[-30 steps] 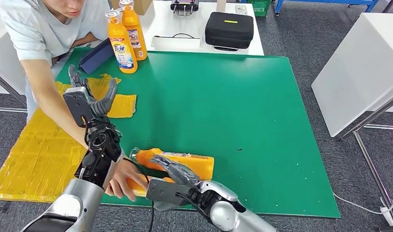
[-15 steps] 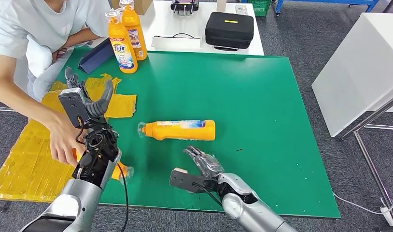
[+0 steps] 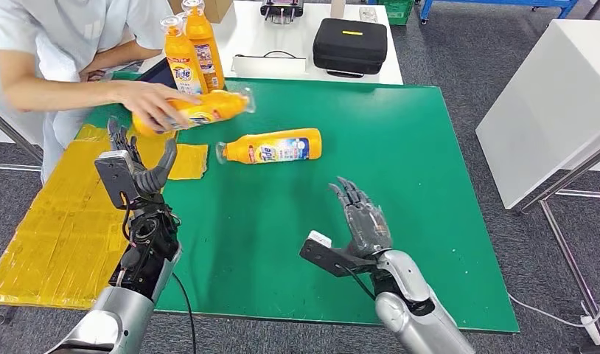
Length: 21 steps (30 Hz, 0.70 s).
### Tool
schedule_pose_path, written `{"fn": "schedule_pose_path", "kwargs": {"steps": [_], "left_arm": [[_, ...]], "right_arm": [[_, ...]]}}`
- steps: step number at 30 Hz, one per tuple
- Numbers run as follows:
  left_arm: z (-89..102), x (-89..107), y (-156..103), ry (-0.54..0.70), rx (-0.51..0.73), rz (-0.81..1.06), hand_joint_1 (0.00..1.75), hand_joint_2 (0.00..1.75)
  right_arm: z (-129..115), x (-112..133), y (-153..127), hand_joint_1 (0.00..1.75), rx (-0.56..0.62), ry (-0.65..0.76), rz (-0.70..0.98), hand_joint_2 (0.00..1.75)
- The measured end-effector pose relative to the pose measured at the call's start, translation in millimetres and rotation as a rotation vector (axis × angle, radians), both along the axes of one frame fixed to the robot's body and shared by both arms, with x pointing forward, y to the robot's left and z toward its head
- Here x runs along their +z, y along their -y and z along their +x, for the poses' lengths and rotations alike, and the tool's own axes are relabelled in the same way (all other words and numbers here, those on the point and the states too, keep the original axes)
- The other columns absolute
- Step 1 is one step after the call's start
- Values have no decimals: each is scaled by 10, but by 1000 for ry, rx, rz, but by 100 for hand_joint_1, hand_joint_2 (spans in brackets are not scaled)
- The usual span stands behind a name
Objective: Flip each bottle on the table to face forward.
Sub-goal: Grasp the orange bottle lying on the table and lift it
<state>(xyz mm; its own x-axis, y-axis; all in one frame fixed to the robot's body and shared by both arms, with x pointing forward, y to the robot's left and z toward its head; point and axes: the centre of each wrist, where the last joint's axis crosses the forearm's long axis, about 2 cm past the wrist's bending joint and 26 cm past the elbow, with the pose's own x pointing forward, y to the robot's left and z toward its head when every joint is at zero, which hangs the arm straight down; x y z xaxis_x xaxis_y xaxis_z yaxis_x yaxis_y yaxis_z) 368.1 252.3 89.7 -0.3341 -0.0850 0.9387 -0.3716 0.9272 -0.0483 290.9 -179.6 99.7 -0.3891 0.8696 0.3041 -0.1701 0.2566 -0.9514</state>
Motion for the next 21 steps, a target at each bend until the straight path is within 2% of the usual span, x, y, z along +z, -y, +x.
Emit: {"fn": "schedule_pose_path", "kwargs": {"steps": [6, 15, 21], "left_arm": [[5, 12, 69, 6, -34, -5, 0, 175], [14, 31, 151, 11, -59, -21, 0, 175], [18, 54, 279, 20, -104, -51, 0, 175]], "right_arm": [[32, 196, 192, 0, -65, 184, -1, 175], [76, 276, 354, 0, -109, 228, 23, 175], [232, 258, 532, 0, -133, 248, 81, 175]]}}
